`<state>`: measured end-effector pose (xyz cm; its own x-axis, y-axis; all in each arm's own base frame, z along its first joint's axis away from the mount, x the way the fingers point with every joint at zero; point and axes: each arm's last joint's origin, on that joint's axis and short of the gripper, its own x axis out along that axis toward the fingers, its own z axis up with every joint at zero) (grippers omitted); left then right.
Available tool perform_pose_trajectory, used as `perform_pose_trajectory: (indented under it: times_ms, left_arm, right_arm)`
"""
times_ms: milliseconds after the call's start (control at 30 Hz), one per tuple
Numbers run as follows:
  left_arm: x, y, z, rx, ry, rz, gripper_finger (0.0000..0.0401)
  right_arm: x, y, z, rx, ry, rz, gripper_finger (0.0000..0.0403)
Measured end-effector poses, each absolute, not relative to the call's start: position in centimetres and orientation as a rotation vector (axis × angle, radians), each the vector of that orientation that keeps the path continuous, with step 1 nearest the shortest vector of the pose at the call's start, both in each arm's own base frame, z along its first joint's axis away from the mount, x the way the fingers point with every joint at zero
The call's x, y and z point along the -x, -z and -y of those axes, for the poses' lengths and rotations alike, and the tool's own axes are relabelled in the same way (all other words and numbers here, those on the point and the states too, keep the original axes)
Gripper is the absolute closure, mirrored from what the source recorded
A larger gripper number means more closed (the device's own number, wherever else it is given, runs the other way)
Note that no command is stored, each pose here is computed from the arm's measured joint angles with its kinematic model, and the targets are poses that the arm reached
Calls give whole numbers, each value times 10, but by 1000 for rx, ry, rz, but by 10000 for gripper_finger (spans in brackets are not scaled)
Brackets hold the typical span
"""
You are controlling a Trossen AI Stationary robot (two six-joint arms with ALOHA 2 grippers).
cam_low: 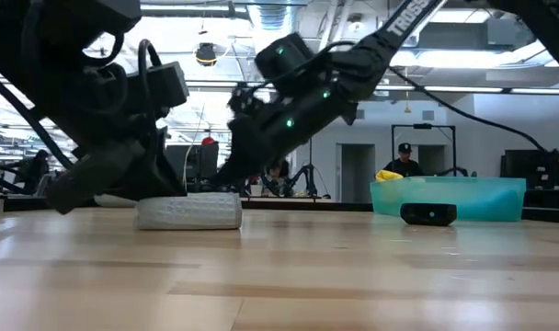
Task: Fold microfiber towels
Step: Fold the gray microfiber cloth
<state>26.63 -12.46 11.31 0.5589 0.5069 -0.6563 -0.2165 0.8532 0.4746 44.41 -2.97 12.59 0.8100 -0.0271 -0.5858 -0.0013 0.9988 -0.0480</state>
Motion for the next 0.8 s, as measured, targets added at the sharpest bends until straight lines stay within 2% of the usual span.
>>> perform_pose_trajectory:
  times_ms: [233,400,667,800]
  left_arm:
    - [-267,-113,124,-337,-414,-895,303]
    - [-267,-112,126,-301,-359,-925,303]
    - [-272,-117,129,-299,-350,-915,303]
    - [-282,-142,134,-318,-350,-856,303]
  right_arm:
    - [-459,-103,43,29,39,-739,285]
    - [-462,-108,59,-37,125,-749,285]
    - [-453,-146,59,-6,137,-759,285]
    - [-443,-174,42,14,95,-785,285]
